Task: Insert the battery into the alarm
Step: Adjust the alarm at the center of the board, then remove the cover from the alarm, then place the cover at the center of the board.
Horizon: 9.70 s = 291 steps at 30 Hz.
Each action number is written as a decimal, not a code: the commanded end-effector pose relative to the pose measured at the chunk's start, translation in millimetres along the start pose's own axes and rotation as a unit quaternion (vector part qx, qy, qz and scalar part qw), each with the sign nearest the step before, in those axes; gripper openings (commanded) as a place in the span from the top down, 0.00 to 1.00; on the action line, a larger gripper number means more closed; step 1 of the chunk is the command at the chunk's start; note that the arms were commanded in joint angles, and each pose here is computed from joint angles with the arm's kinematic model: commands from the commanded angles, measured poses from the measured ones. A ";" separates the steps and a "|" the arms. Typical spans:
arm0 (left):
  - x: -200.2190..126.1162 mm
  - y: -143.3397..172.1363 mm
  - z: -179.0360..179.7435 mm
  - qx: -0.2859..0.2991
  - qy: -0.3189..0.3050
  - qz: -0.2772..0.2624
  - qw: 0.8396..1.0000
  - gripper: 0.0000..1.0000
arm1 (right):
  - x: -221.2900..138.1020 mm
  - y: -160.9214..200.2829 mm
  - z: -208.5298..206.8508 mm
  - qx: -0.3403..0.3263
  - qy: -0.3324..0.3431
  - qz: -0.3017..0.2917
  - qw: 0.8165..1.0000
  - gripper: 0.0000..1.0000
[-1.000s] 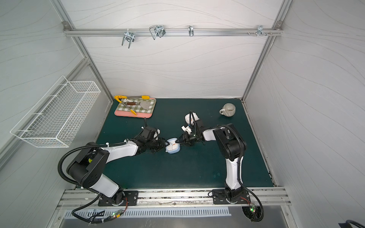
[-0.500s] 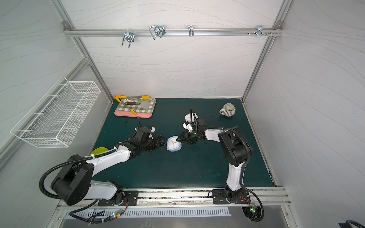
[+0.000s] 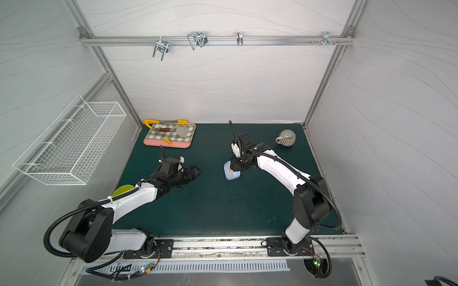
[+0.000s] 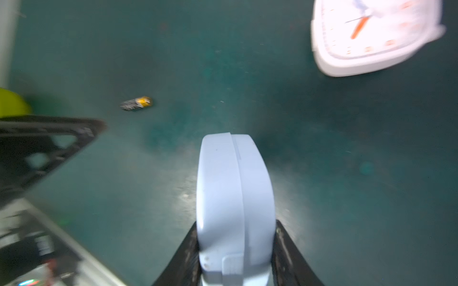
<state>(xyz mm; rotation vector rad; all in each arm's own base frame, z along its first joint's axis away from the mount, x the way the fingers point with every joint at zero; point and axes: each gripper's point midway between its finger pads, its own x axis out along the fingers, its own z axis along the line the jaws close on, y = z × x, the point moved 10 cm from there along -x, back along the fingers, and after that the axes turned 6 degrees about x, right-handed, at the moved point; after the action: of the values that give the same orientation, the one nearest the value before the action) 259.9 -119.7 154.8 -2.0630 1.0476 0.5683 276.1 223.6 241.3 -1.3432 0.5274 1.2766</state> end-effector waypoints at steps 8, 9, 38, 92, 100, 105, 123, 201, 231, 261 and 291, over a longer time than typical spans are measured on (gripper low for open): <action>-1.2 -4.4 1.0 -0.041 0.012 -0.002 0.999 0.05 | 20.3 11.6 14.9 -0.151 0.276 0.037 0.949 0.71; -1.8 -4.9 3.4 -0.050 0.013 -0.002 0.999 0.05 | 26.2 12.0 17.9 -0.165 0.303 0.041 0.938 0.72; -32.8 -19.2 22.4 -0.088 -0.003 -0.047 0.995 0.02 | 112.0 37.7 54.5 -0.274 0.376 0.068 0.883 0.30; 8.9 3.9 -28.1 0.010 0.034 0.040 0.999 0.00 | 92.3 36.9 -44.1 0.175 -0.231 0.105 0.951 0.32; 30.6 9.3 -36.0 0.014 0.058 0.082 0.995 0.03 | 62.0 46.3 -41.3 0.150 -0.144 0.043 0.977 0.13; 42.6 4.3 -52.6 0.038 0.072 0.096 0.992 0.00 | 40.4 39.1 -57.2 0.165 -0.113 0.004 0.980 0.01; 72.4 34.9 -60.6 0.080 0.080 0.197 0.974 0.38 | 51.4 56.1 -34.9 0.233 -0.200 0.073 0.949 0.60; 85.6 44.4 -43.1 0.055 0.006 0.239 0.969 0.63 | 88.7 37.6 -14.9 0.201 -0.206 0.129 0.949 0.67; 6.7 15.5 -6.8 0.009 0.039 0.073 0.997 0.30 | 92.5 27.1 49.6 0.141 0.121 0.177 0.967 0.79; 17.1 -0.6 -16.4 0.025 0.026 0.066 0.997 0.28 | 40.5 16.4 -45.7 0.248 0.119 0.088 0.957 0.96; 46.0 -46.2 -18.1 0.452 -0.234 0.220 0.832 0.24 | 28.6 34.5 -106.7 0.283 0.061 0.026 0.957 0.34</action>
<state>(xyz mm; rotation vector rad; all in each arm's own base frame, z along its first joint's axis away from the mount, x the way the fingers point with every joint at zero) 326.7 -138.5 160.1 -1.0369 1.1147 0.6402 297.5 122.5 167.7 -0.9218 1.0054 0.9503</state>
